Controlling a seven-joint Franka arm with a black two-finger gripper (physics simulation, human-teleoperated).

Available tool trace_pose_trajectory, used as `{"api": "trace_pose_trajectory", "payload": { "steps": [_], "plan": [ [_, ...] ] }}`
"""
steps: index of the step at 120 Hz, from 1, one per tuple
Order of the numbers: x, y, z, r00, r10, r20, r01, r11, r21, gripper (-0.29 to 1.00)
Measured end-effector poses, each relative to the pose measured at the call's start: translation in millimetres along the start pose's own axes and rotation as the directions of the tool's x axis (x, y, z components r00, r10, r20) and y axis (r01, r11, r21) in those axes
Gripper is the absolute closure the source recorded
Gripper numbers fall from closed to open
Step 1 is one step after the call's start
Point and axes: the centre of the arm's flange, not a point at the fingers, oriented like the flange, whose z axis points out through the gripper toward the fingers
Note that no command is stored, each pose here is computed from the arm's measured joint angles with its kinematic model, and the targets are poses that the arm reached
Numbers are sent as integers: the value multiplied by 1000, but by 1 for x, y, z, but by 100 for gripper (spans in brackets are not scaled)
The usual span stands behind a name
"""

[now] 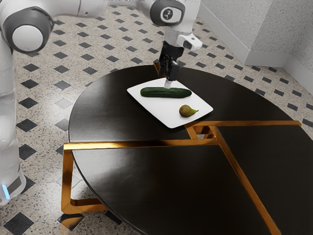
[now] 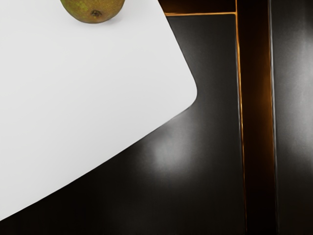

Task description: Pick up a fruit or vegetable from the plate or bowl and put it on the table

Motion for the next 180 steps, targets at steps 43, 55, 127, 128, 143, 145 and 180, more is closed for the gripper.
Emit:
{"api": "trace_pose_trajectory", "payload": {
  "steps": [43,55,127,128,143,145,180],
  "plan": [
    [15,43,21,995,98,33,-98,995,-23,0],
    [32,10,35,999,39,25,-39,999,-13,0],
    [35,-79,55,993,-117,6,117,993,16,0],
    [35,-79,55,993,-117,7,117,993,16,0],
    [41,-74,57,994,-109,12,109,994,11,0],
    [43,-73,57,994,-107,10,107,994,10,0],
    [98,-98,70,988,-141,-70,142,990,3,0]
  ]
}}
